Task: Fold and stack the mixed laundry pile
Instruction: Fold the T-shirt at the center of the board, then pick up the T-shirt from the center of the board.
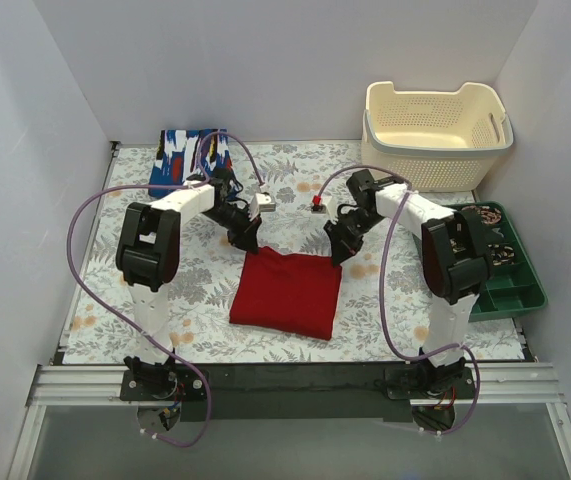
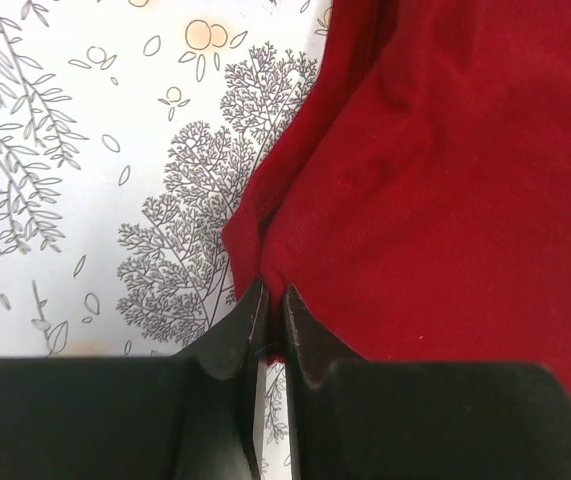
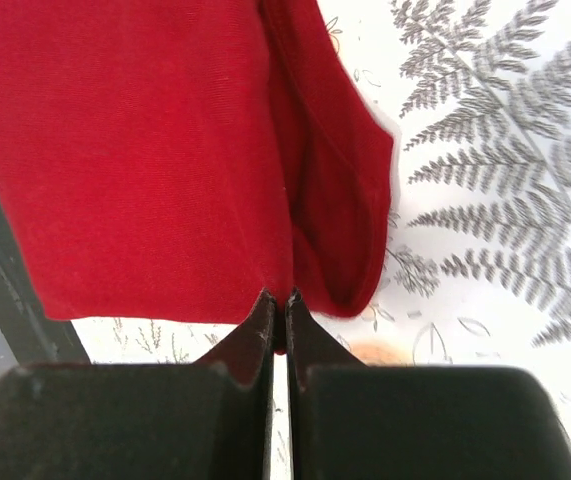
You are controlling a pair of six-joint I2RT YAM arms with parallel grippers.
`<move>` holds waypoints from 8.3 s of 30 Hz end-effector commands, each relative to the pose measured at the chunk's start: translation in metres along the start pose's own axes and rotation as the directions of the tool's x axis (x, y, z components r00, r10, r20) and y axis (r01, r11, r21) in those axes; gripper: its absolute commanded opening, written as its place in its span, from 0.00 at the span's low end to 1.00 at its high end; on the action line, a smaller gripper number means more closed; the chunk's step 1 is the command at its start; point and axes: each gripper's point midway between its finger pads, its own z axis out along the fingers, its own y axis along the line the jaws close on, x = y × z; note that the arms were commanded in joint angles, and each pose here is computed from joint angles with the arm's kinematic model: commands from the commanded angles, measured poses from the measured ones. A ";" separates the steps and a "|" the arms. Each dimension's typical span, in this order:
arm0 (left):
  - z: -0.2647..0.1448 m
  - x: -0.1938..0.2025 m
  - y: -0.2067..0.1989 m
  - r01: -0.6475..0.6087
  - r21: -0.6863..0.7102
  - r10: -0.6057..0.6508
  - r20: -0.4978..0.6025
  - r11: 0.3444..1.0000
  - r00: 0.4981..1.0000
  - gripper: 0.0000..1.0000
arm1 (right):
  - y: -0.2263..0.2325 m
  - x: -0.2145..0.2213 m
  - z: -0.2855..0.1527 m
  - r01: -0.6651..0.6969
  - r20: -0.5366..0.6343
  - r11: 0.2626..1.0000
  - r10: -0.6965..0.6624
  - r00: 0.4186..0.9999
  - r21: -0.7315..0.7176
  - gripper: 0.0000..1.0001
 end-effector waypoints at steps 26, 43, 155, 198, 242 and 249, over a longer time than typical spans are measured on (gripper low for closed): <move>-0.025 -0.040 0.042 -0.103 -0.165 0.113 0.053 0.981 0.992 0.40 | -0.042 -0.016 -0.012 -0.020 -0.003 0.999 0.020 1.000 0.037 0.01; -0.059 -0.056 0.014 -0.177 -0.232 0.199 0.076 0.956 0.977 0.00 | -0.035 -0.024 -0.032 0.014 0.015 0.996 -0.016 1.000 0.092 0.01; 0.027 -0.025 -0.053 0.913 0.350 -0.952 0.287 0.207 0.106 0.76 | 0.053 -0.038 0.074 -0.663 0.082 0.613 0.758 0.648 -0.431 0.96; -0.099 -0.123 0.059 0.738 0.135 -0.543 0.765 0.661 0.347 0.64 | -0.063 -0.152 -0.069 -0.370 0.559 0.880 0.475 0.680 -0.298 0.77; 0.008 0.021 0.107 0.845 -0.439 -0.596 0.604 0.306 0.530 0.57 | -0.113 -0.030 0.042 -0.704 0.331 0.670 0.626 0.706 0.235 0.57; 0.001 0.025 0.095 0.842 -0.455 -0.608 0.593 0.289 0.528 0.18 | -0.098 -0.042 0.054 -0.660 0.310 0.724 0.592 0.744 0.202 0.26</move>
